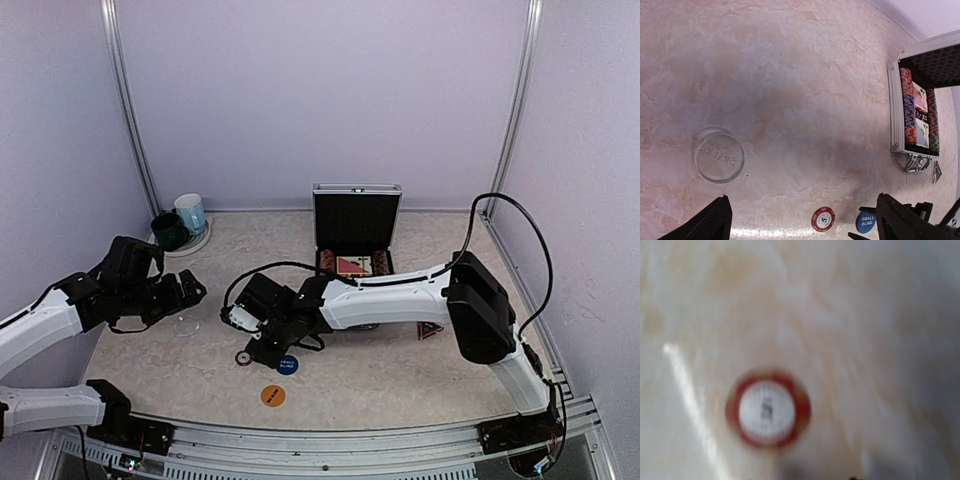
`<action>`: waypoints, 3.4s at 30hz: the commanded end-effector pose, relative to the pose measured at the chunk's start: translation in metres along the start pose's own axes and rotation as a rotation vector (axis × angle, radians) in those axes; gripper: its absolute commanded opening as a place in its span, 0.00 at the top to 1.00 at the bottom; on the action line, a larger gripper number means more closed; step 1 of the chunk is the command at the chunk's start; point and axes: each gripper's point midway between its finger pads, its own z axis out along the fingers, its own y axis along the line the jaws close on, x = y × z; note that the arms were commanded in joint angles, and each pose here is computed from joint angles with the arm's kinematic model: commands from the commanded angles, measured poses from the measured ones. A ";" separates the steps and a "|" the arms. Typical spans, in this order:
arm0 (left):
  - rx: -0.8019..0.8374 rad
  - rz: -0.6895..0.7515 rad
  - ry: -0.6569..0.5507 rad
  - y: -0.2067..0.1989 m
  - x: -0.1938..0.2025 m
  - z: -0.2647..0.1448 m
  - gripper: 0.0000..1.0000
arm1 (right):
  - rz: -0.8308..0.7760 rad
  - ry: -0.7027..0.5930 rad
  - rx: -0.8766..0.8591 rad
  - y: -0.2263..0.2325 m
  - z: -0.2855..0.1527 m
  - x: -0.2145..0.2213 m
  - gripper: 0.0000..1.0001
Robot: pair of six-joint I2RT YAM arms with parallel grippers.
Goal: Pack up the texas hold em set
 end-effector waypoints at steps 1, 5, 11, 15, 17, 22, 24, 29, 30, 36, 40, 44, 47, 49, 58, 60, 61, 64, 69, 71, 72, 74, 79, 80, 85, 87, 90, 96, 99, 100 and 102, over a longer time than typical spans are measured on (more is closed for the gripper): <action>0.094 0.021 -0.006 -0.020 0.004 0.002 0.01 | 0.109 -0.219 -0.138 -0.007 -0.086 -0.045 0.59; 0.235 0.068 -0.023 -0.048 0.008 -0.003 0.01 | 0.195 -0.303 -0.221 -0.021 -0.124 -0.040 0.59; 0.389 0.156 -0.062 -0.089 0.010 -0.016 0.01 | 0.269 -0.432 -0.335 -0.027 -0.174 -0.041 0.59; 0.401 0.170 -0.043 -0.092 0.014 -0.013 0.01 | 0.279 -0.410 -0.297 -0.036 -0.168 -0.036 0.58; 0.437 0.188 -0.016 -0.099 0.022 -0.012 0.03 | 0.293 -0.376 -0.291 -0.037 -0.158 -0.032 0.56; 0.574 0.272 0.008 -0.124 0.044 -0.021 0.09 | 0.318 -0.393 -0.431 -0.020 -0.157 -0.040 0.53; 0.656 0.289 -0.013 -0.135 0.047 -0.031 0.12 | 0.324 -0.418 -0.480 -0.017 -0.164 -0.046 0.53; 0.859 0.322 -0.052 -0.158 0.048 -0.066 0.13 | 0.349 -0.474 -0.570 -0.019 -0.185 -0.053 0.51; 0.899 0.326 -0.055 -0.162 0.049 -0.073 0.13 | 0.356 -0.487 -0.580 -0.020 -0.189 -0.054 0.51; 1.072 0.346 -0.055 -0.182 0.055 -0.104 0.13 | 0.350 -0.516 -0.640 -0.018 -0.197 -0.058 0.50; 1.128 0.352 -0.029 -0.191 0.061 -0.111 0.14 | 0.312 -0.563 -0.697 -0.011 -0.211 -0.064 0.49; 1.170 0.369 0.008 -0.200 0.071 -0.116 0.15 | 0.278 -0.596 -0.723 -0.007 -0.220 -0.068 0.49; 1.192 0.379 0.019 -0.206 0.074 -0.120 0.16 | 0.260 -0.608 -0.731 -0.006 -0.223 -0.071 0.49; 1.192 0.381 0.027 -0.207 0.075 -0.120 0.16 | 0.252 -0.614 -0.744 -0.004 -0.224 -0.071 0.48; 1.220 0.389 0.039 -0.214 0.077 -0.124 0.18 | 0.247 -0.607 -0.768 -0.001 -0.220 -0.071 0.48; 1.224 0.390 0.041 -0.215 0.077 -0.124 0.19 | 0.248 -0.605 -0.776 0.000 -0.218 -0.071 0.48; 1.226 0.390 0.043 -0.216 0.077 -0.124 0.20 | 0.249 -0.603 -0.776 -0.001 -0.217 -0.070 0.48; 1.229 0.391 0.044 -0.217 0.077 -0.125 0.23 | 0.252 -0.594 -0.771 -0.001 -0.213 -0.069 0.48; 1.236 0.392 0.036 -0.218 0.075 -0.128 0.31 | 0.260 -0.580 -0.760 -0.002 -0.207 -0.066 0.48; 1.240 0.394 0.042 -0.218 0.076 -0.129 0.36 | 0.261 -0.579 -0.752 -0.003 -0.207 -0.066 0.48; 1.242 0.394 0.042 -0.218 0.076 -0.129 0.37 | 0.262 -0.576 -0.749 -0.004 -0.205 -0.066 0.48; 1.244 0.394 0.042 -0.218 0.076 -0.130 0.42 | 0.263 -0.574 -0.743 -0.004 -0.204 -0.066 0.48; 1.242 0.396 0.040 -0.219 0.076 -0.130 0.53 | 0.265 -0.569 -0.742 -0.004 -0.203 -0.065 0.48; 1.236 0.397 0.039 -0.218 0.075 -0.129 0.56 | 0.266 -0.568 -0.742 -0.004 -0.204 -0.065 0.48; 1.221 0.400 0.029 -0.218 0.074 -0.128 0.64 | 0.265 -0.566 -0.745 -0.004 -0.205 -0.064 0.48; 1.217 0.402 0.028 -0.217 0.074 -0.127 0.70 | 0.268 -0.561 -0.744 -0.004 -0.204 -0.063 0.48; 1.208 0.403 0.026 -0.217 0.073 -0.126 0.80 | 0.267 -0.560 -0.743 -0.003 -0.204 -0.063 0.48; 1.178 0.402 0.014 -0.216 0.070 -0.122 0.88 | 0.270 -0.550 -0.744 -0.003 -0.202 -0.060 0.48; 1.162 0.401 0.009 -0.216 0.069 -0.120 0.98 | 0.268 -0.548 -0.741 -0.003 -0.202 -0.058 0.48; 1.158 0.401 0.009 -0.216 0.068 -0.119 1.00 | 0.267 -0.547 -0.740 -0.003 -0.203 -0.058 0.48; 1.147 0.401 0.009 -0.216 0.068 -0.117 1.00 | 0.267 -0.546 -0.739 -0.003 -0.202 -0.057 0.48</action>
